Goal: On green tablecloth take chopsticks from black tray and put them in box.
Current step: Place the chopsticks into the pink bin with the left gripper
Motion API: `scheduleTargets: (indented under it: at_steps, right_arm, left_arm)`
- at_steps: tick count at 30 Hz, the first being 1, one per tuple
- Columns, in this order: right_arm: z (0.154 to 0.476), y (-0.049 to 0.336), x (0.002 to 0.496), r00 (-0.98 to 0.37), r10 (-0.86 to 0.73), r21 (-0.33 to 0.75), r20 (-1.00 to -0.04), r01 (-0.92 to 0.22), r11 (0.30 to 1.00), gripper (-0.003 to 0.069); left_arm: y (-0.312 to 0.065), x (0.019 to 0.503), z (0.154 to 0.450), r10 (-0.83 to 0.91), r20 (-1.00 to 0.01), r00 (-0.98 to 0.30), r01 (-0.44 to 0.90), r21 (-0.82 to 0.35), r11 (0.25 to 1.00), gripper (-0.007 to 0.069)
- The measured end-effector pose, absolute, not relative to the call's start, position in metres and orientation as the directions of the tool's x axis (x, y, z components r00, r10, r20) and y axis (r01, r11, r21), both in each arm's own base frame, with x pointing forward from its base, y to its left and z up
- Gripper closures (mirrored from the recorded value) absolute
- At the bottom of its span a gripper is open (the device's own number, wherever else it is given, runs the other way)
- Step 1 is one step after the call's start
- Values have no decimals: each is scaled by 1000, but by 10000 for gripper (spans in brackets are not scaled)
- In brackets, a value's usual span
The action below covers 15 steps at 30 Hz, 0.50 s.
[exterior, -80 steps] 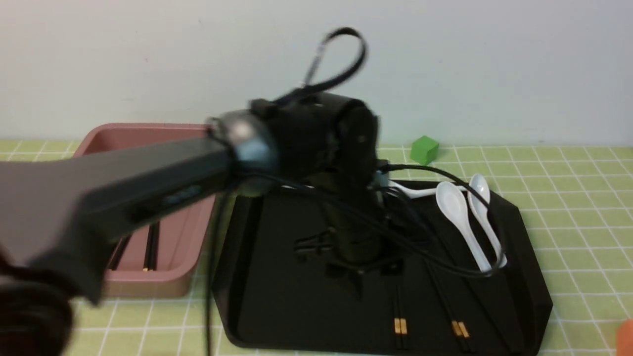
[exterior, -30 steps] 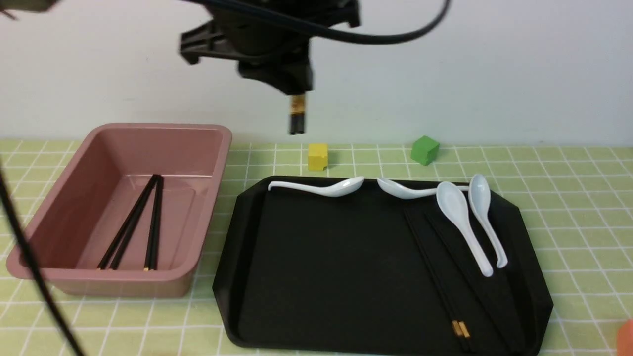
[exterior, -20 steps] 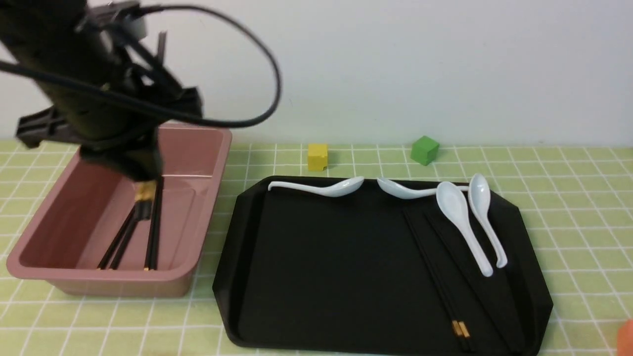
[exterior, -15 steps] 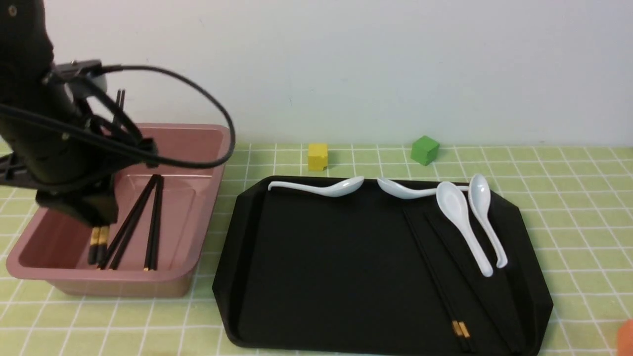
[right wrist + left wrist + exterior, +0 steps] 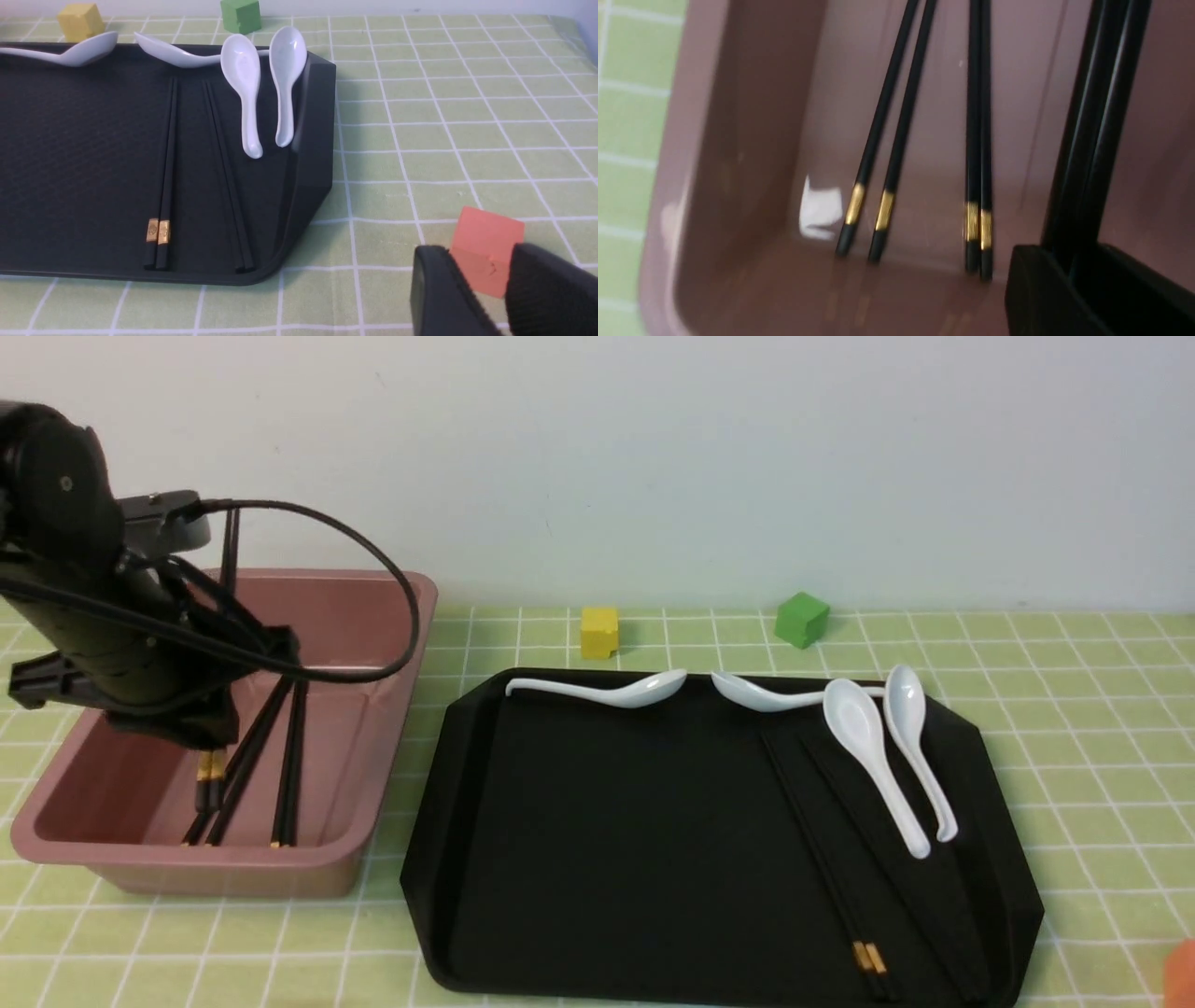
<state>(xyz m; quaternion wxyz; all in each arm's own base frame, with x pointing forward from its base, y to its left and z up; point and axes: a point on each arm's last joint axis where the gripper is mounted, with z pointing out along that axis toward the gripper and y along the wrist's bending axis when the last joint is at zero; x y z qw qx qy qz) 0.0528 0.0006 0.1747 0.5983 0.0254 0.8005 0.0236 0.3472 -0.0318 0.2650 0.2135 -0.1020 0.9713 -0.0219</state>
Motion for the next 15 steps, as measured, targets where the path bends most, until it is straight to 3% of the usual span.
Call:
scheduleTargets:
  at_steps: [5, 8, 12, 15]
  right_arm:
    - [175, 1, 53, -283, 69, 68, -957, 12, 998, 419]
    - [175, 1, 53, -283, 69, 68, -957, 12, 998, 419]
    - [175, 1, 53, -283, 69, 68, -957, 12, 998, 419]
    - [175, 1, 53, -283, 69, 68, -957, 12, 998, 419]
  left_arm:
    - [-34, 361, 232, -203, -349, -915, -190, -72, 979, 482]
    - [-35, 365, 217, -208, -310, -928, -196, -69, 978, 407]
    - [-35, 363, 220, -198, -302, -932, -188, -63, 980, 335]
    - [-34, 356, 238, -188, -337, -922, -175, -69, 982, 370]
